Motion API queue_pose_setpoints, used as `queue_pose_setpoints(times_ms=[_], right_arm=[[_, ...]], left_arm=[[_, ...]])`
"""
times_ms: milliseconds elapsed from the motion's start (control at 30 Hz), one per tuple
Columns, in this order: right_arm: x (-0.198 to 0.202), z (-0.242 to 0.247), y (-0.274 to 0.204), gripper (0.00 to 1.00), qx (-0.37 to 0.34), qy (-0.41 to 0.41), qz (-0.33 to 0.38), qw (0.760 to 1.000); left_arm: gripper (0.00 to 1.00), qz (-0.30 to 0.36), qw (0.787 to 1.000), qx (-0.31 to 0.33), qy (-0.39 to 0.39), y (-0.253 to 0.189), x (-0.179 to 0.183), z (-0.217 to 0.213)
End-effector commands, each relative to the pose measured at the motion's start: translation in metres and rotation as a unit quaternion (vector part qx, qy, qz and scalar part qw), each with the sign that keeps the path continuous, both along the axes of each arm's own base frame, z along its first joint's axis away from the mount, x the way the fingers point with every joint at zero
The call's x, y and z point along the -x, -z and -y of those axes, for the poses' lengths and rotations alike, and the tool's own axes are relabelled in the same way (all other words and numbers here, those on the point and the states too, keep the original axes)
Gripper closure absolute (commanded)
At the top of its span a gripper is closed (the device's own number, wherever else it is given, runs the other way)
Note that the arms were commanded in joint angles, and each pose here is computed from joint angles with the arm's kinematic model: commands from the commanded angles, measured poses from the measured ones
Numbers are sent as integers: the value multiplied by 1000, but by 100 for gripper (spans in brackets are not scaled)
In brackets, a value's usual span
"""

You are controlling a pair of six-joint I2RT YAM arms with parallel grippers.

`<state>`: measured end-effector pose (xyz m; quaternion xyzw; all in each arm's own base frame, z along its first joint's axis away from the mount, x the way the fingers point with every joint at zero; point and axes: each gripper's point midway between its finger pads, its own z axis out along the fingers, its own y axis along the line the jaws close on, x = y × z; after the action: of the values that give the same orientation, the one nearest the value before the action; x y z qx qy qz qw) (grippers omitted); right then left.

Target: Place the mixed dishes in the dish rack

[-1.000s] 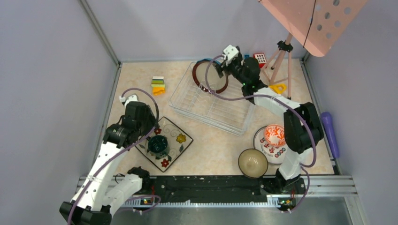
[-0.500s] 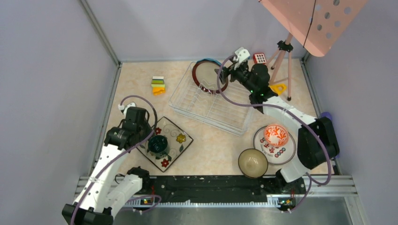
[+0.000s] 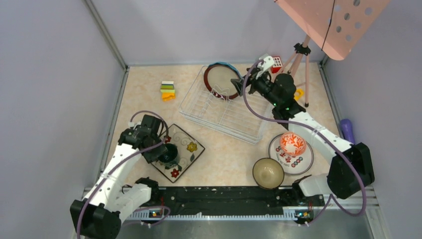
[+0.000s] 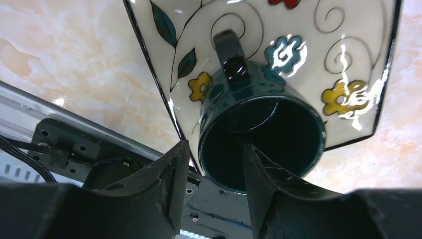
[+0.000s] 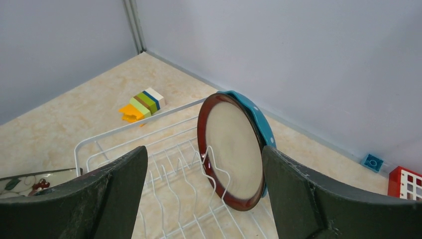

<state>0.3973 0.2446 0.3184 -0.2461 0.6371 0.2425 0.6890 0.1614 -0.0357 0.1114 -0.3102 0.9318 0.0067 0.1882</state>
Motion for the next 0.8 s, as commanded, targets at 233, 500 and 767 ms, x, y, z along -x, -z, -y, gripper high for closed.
queue_pose_setpoints(times_ms=[233,500,767], right_arm=[[25,-1,-13,17,-37,-20,-27,999],[41,-2,-6,18,-46,-40,-64,996],[65,-6,-8,18,-61,-76,-102,990]], left_arm=[[54,-25,999,34,-23,29,8,11],[60,-19,999,43,-27,32,6,14],[100,1,999,49,-11,16,3,16]])
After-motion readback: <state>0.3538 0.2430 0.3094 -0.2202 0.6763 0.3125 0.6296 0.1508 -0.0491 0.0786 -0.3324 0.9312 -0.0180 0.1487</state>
